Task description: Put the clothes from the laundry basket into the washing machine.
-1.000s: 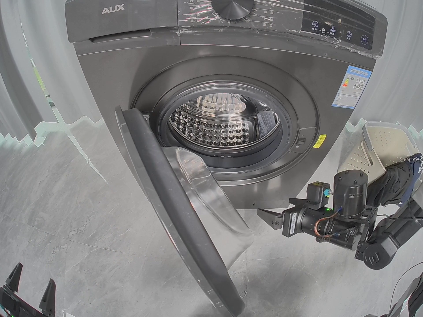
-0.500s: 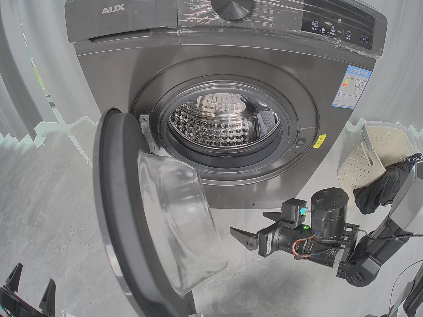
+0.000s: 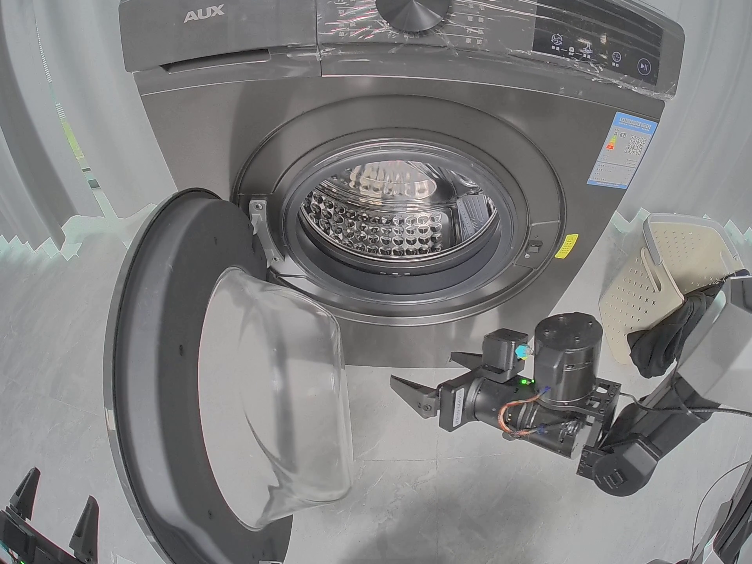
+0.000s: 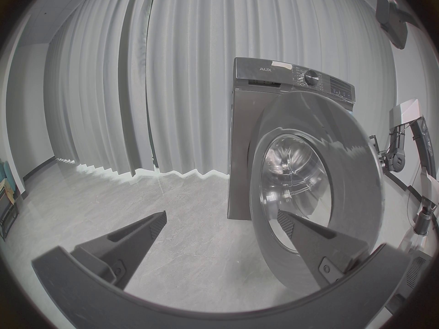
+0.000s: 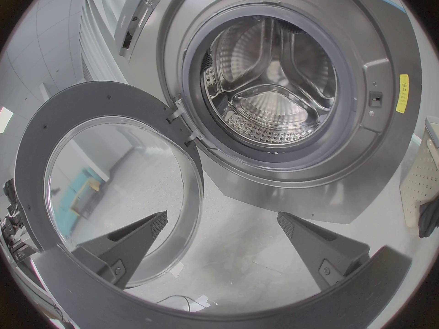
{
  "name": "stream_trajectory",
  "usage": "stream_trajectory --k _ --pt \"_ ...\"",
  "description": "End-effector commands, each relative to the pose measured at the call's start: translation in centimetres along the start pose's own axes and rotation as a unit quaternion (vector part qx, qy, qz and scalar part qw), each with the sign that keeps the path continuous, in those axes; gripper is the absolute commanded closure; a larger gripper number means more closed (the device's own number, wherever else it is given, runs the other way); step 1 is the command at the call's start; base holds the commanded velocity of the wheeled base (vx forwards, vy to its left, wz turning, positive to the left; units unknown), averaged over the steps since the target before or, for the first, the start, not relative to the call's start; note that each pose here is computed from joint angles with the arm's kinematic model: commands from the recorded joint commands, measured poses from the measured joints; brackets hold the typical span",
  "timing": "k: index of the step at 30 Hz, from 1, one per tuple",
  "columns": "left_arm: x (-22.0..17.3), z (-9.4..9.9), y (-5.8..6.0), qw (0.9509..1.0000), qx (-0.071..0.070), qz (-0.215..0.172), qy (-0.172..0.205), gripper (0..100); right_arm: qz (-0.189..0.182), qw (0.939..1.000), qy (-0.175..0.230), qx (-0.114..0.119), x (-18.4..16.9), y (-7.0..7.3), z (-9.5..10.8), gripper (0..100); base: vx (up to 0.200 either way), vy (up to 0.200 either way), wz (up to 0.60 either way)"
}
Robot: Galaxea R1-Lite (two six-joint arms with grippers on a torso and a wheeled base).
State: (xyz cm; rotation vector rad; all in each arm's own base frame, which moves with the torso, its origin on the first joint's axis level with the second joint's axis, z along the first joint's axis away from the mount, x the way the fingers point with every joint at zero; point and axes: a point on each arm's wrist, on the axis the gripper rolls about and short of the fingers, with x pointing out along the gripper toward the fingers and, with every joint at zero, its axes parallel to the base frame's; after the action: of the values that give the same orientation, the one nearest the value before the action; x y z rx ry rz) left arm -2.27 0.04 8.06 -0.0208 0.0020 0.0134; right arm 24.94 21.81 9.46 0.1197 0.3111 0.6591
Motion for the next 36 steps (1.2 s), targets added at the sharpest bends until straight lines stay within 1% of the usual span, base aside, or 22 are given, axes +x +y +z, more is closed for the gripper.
stream_trajectory --k 1,3,5,6,8,11,13,16,18,22,23,30,31,34,36 --pt "0.0 -0.5 0.0 1.0 0.0 0.0 0.0 0 0.013 0.9999 0.006 -0.004 3.1 0.8 -1.0 0 0.0 0.0 0.0" --pt "0.0 -0.5 0.0 1.0 0.0 0.0 0.0 0 0.022 0.9997 0.011 -0.007 4.0 1.6 -1.7 0 0.0 0.0 0.0" --pt "0.0 -0.5 0.0 1.0 0.0 0.0 0.0 0 0.024 0.9996 0.012 -0.007 4.3 1.7 -1.9 0 0.0 0.0 0.0" --pt "0.0 -0.5 0.0 1.0 0.001 0.0 0.0 0 0.03 0.9994 0.015 -0.009 5.0 2.1 -2.5 0 0.0 0.0 0.0" --pt "0.0 -0.5 0.0 1.0 0.001 0.0 0.0 0 0.036 0.9991 0.017 -0.011 5.5 2.6 -3.0 0 0.0 0.0 0.0" --pt "0.0 -0.5 0.0 1.0 0.001 0.001 -0.001 0 0.05 0.9986 0.014 -0.012 6.4 3.6 -3.5 0 0.0 0.0 0.0" --pt "0.0 -0.5 0.0 1.0 0.001 0.0 0.0 0 0.054 0.9985 0.006 -0.012 6.8 3.9 -3.6 0 0.0 0.0 0.0" --pt "0.0 -0.5 0.0 1.0 0.001 0.0 0.0 0 0.053 0.9985 0.001 -0.012 7.1 3.8 -3.6 0 0.0 0.0 0.0" --pt "0.0 -0.5 0.0 1.0 0.0 0.0 0.0 0 0.048 0.9988 -0.006 -0.01 6.9 3.4 -3.0 0 -0.2 0.0 0.0" --pt "0.0 -0.5 0.0 1.0 0.002 0.0 0.0 0 0.045 0.9989 -0.007 -0.01 7.1 3.1 -2.7 0 -0.2 0.0 0.0" --pt "0.0 -0.5 0.0 1.0 0.002 0.0 0.0 0 0.044 0.999 -0.008 -0.01 7.1 3.0 -2.6 0 0.0 0.0 0.0" --pt "0.0 -0.5 0.0 1.0 0.002 0.0 -0.001 0 0.055 0.9981 -0.023 -0.01 7.9 3.4 -2.0 0 0.0 0.0 0.0" --pt "0.0 -0.5 0.0 1.0 0.002 0.0 -0.001 0 0.057 0.9978 -0.031 -0.009 8.2 3.6 -1.6 0 0.0 0.0 0.0" --pt "0.0 -0.5 0.0 1.0 0.001 0.0 -0.001 0 0.056 0.9979 -0.031 -0.01 8.8 3.5 -1.7 0 0.0 0.0 0.0" --pt "0.0 -0.5 0.0 1.0 0.001 0.0 0.0 0 0.055 0.998 -0.03 -0.01 9.0 3.4 -1.6 0 -0.2 0.0 0.0"
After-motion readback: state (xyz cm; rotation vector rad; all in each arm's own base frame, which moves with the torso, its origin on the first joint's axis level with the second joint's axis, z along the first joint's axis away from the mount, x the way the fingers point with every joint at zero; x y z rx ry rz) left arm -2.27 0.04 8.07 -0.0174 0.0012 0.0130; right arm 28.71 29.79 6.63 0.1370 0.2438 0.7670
